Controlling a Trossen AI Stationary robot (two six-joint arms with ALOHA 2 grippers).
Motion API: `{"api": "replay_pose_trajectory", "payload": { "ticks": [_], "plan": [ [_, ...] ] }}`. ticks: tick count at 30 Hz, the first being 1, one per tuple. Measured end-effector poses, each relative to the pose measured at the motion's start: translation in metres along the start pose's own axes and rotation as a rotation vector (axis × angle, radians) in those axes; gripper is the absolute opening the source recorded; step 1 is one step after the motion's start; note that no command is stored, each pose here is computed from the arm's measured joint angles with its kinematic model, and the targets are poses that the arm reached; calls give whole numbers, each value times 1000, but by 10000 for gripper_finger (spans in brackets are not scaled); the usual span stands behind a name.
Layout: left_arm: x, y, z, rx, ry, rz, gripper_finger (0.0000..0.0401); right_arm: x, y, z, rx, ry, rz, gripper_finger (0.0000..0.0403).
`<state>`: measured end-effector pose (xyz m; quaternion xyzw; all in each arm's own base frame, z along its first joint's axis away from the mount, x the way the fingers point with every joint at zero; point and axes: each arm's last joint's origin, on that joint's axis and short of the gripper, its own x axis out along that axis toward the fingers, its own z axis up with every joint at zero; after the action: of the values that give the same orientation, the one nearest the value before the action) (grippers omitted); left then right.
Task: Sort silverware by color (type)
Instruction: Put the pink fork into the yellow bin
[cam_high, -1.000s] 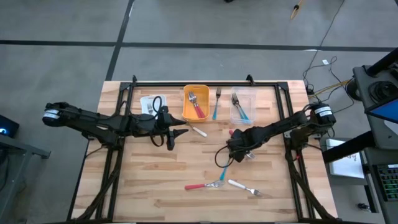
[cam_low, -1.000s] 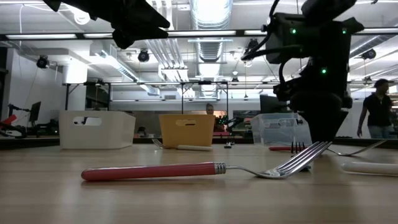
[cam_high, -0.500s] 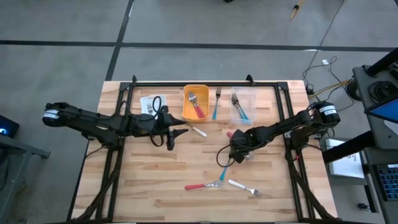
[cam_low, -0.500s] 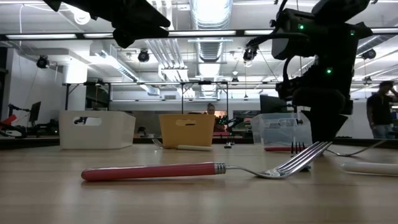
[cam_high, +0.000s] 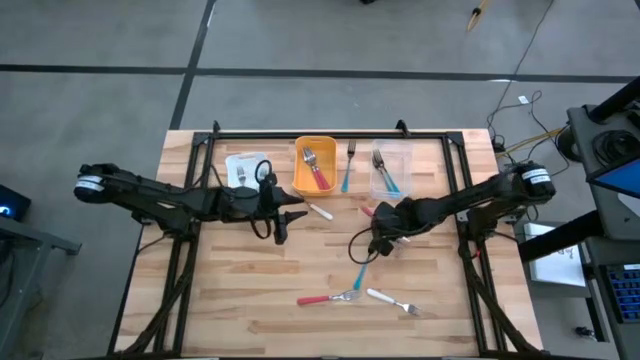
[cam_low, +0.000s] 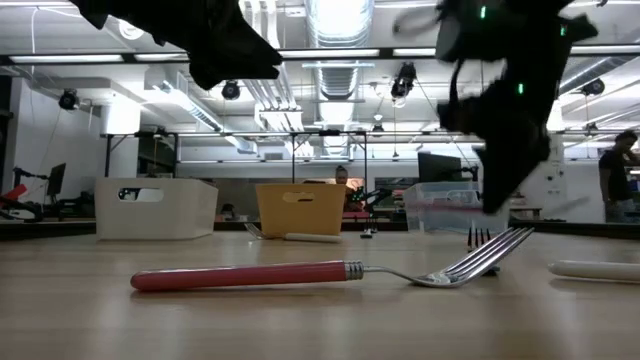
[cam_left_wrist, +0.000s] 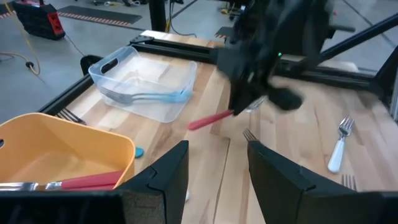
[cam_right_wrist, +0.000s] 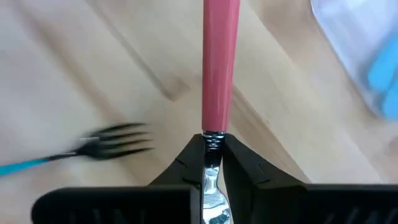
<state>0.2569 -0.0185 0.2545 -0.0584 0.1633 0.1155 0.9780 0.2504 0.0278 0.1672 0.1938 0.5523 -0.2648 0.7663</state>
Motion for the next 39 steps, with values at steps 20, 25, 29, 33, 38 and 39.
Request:
{"api": "replay_pose_trajectory", "payload": {
  "ticks": [20, 25, 29, 33, 38, 39],
  "plan": [
    [47, -9, -4, 24, -77, 2, 145, -72, 37, 57, -474, -397, 73, 23],
    [61, -9, -9, 38, -40, 14, 156, -62, 66, 60, -793, -386, -67, 23],
    [69, -11, -18, 84, 23, 0, 170, -55, 84, 63, -945, -335, -215, 22],
    [76, -13, -28, 109, 63, -57, 177, -45, 97, 69, -1048, -263, -333, 22],
    [84, -14, -40, 105, 116, -70, 178, -37, 109, 75, -1152, -208, -396, 22],
    [86, -13, -42, 99, 121, -67, 178, -36, 110, 75, -1172, -201, -411, 22]
  ]
}}
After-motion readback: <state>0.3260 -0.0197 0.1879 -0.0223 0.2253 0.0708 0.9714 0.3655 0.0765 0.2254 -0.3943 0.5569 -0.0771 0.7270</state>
